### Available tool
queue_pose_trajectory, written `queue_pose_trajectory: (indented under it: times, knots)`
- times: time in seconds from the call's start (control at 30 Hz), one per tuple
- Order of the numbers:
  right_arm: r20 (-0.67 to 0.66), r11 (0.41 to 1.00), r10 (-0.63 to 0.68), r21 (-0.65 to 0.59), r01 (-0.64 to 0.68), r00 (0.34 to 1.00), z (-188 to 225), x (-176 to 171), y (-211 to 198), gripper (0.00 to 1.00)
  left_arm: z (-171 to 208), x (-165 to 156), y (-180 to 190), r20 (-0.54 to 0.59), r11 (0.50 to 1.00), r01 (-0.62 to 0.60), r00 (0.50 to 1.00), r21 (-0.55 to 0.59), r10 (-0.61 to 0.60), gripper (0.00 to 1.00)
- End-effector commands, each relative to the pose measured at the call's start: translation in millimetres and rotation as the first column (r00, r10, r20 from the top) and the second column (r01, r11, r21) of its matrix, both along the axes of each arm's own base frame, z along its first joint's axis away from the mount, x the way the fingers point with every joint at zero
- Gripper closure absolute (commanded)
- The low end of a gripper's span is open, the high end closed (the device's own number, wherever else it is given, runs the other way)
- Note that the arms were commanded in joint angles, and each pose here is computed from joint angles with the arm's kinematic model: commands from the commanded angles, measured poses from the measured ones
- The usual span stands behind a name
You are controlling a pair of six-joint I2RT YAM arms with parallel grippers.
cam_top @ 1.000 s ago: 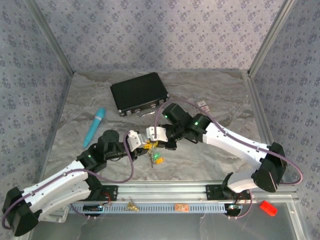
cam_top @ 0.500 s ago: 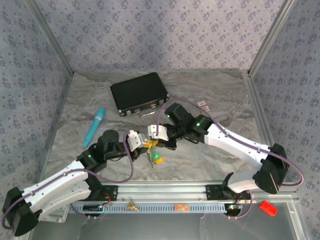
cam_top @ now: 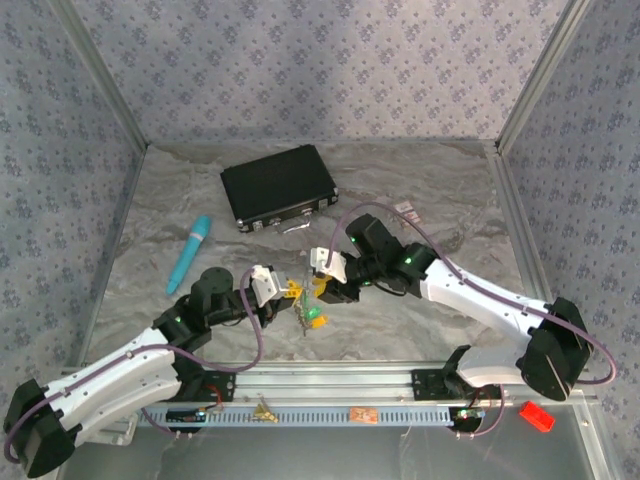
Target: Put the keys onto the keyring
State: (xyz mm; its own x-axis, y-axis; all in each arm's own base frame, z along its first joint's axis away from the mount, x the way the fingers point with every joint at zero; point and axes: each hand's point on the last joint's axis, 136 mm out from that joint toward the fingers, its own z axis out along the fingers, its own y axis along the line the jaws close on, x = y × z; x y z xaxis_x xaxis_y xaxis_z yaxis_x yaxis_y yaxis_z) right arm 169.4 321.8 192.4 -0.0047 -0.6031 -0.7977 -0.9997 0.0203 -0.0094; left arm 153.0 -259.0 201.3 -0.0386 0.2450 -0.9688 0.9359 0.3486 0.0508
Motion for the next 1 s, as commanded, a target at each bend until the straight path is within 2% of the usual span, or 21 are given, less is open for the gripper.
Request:
queue_pose_trajectory:
  times: [0.0,0.3,0.5,0.67,0.8,0.87,0.97]
  knots:
    - [-0.032,0.998,0.007,0.057,-0.005,0.999,9,-2,9,0.73,26,0,-3,0.055,0.996,0.005,0.998,-0.088,0.000,1.00]
    - [-0.046,0.999,0.016,0.047,-0.014,0.999,5,-1,13,0.82,29,-1,-3,0.064,0.995,0.012,0.998,-0.102,-0.005,1.00]
    - [-0.060,0.999,0.020,0.043,-0.018,0.998,3,-1,13,1.00,34,-2,-3,0.077,0.992,0.018,0.997,-0.122,-0.008,1.00]
    - [-0.090,0.998,0.047,0.048,-0.042,0.995,1,0,24,1.00,47,-5,-8,0.105,0.982,0.056,0.994,-0.180,-0.037,1.00]
    - [-0.114,0.998,0.065,0.033,-0.062,0.991,-3,0,27,0.99,49,-6,-9,0.116,0.981,0.064,0.992,-0.184,-0.043,1.00]
    - [-0.112,0.998,0.054,0.037,-0.050,0.992,-1,1,24,0.89,46,-5,-7,0.113,0.983,0.054,0.993,-0.176,-0.034,1.00]
    - [-0.104,0.998,0.020,0.055,-0.015,0.994,2,5,16,0.80,40,-3,-5,0.102,0.985,0.035,0.995,-0.167,-0.018,1.00]
